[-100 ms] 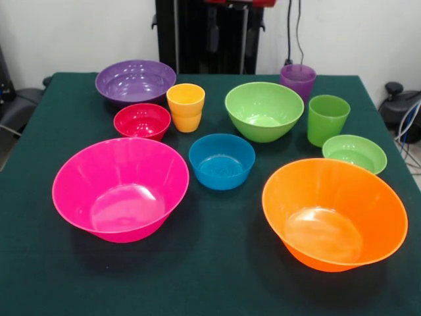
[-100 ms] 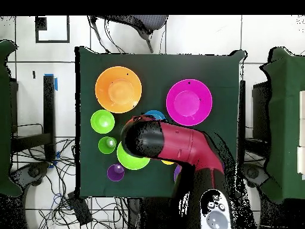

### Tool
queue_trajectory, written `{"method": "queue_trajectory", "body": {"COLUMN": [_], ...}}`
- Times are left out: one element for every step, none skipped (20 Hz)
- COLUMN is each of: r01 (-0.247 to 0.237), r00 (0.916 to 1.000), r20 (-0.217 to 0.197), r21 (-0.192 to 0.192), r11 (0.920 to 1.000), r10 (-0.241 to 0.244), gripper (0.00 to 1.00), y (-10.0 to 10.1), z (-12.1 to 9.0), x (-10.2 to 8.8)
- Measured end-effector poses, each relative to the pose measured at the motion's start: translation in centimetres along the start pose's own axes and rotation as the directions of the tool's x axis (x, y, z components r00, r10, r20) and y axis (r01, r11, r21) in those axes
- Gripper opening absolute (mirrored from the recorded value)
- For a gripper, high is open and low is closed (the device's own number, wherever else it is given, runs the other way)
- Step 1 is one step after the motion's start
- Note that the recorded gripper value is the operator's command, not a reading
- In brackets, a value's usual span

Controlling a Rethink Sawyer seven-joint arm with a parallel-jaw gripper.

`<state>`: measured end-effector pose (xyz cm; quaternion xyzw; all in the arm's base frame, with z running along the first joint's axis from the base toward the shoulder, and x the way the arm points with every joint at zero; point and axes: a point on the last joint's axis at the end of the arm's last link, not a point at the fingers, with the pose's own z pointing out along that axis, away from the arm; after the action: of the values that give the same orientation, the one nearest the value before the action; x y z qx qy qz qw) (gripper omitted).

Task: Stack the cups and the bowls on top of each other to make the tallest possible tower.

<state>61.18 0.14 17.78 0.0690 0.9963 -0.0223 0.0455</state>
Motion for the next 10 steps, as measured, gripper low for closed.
{"method": "queue_trajectory", "body": {"r01": [-0.001, 0.000, 0.003, 0.004, 0.005, 0.006, 0.004, 0.004, 0.003, 0.003], "r00": [1.0000, 1.0000, 1.0000, 1.0000, 1.0000, 0.9999, 0.9999, 0.9999, 0.9999, 0.9999], "r20": [-0.003, -0.004, -0.005, -0.006, -0.008, -0.009, -0.010, -0.011, -0.010, -0.010], "r21": [0.004, 0.007, 0.011, 0.014, 0.017, 0.020, 0.022, 0.025, 0.028, 0.030], "r11": [1.0000, 1.0000, 0.9999, 0.9999, 0.9998, 0.9998, 0.9997, 0.9997, 0.9996, 0.9995], "r10": [0.001, 0.000, -0.003, -0.004, -0.005, -0.005, -0.004, -0.004, -0.003, -0.003], "gripper": [1.00, 1.00, 1.00, 1.00, 1.00, 1.00, 1.00, 1.00, 1.00, 1.00], "y": [-0.5, -0.8, -1.3, -1.6, -2.2, -2.6, -3.1, -3.5, -4.2, -4.5], "z": [0.5, 0.7, 1.2, 1.4, 1.7, 1.9, 2.2, 2.4, 2.6, 2.7], "x": [-0.2, -0.4, -0.6, -0.6, -0.7, -0.8, -0.9, -1.0, -1.1, -1.2]}}
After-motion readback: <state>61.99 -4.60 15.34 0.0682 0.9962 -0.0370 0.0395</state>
